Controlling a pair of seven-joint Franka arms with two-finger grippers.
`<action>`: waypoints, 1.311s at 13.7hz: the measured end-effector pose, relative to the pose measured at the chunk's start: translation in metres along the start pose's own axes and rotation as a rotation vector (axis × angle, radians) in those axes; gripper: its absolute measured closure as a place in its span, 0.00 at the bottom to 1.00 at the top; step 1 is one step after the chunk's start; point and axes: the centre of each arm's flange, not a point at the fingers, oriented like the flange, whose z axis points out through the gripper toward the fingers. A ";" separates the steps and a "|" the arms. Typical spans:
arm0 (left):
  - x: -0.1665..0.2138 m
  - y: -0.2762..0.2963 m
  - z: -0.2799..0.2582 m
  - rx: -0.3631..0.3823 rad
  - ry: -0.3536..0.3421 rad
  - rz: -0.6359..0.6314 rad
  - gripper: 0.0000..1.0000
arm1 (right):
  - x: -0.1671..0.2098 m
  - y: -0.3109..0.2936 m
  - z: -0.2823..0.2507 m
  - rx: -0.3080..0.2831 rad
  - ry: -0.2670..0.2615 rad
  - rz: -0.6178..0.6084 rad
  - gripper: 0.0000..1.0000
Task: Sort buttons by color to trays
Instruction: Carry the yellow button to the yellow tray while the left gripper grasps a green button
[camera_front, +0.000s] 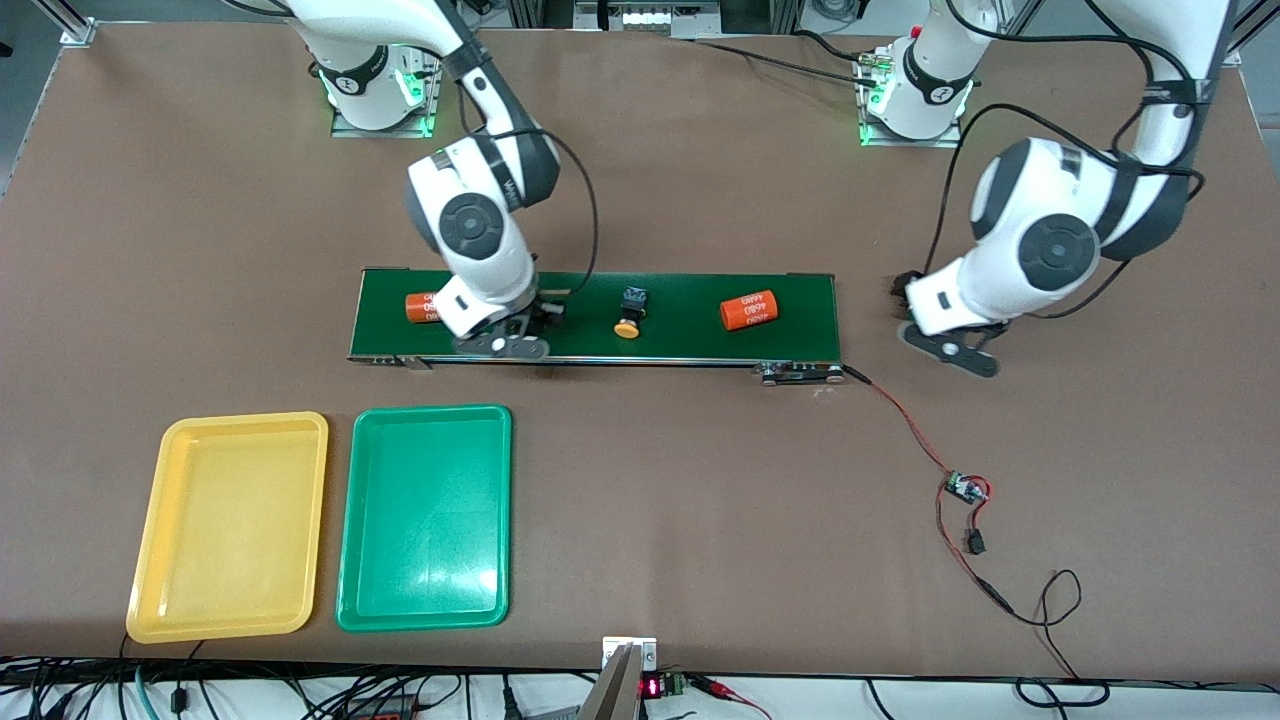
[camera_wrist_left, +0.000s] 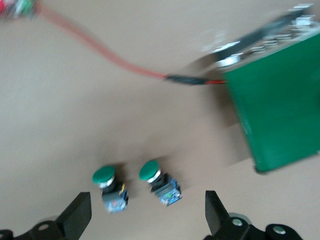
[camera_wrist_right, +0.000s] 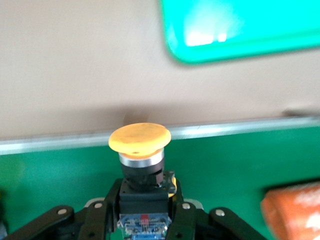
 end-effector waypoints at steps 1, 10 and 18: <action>-0.006 -0.008 0.012 -0.006 -0.031 -0.040 0.00 | 0.022 0.021 -0.009 -0.003 0.024 0.021 0.59; -0.044 0.009 0.128 -0.016 -0.119 -0.362 0.00 | 0.150 0.254 0.009 -0.103 0.030 -0.175 0.59; -0.053 0.018 0.176 -0.040 -0.051 -0.379 0.19 | 0.176 0.323 0.025 -0.119 0.024 -0.302 0.59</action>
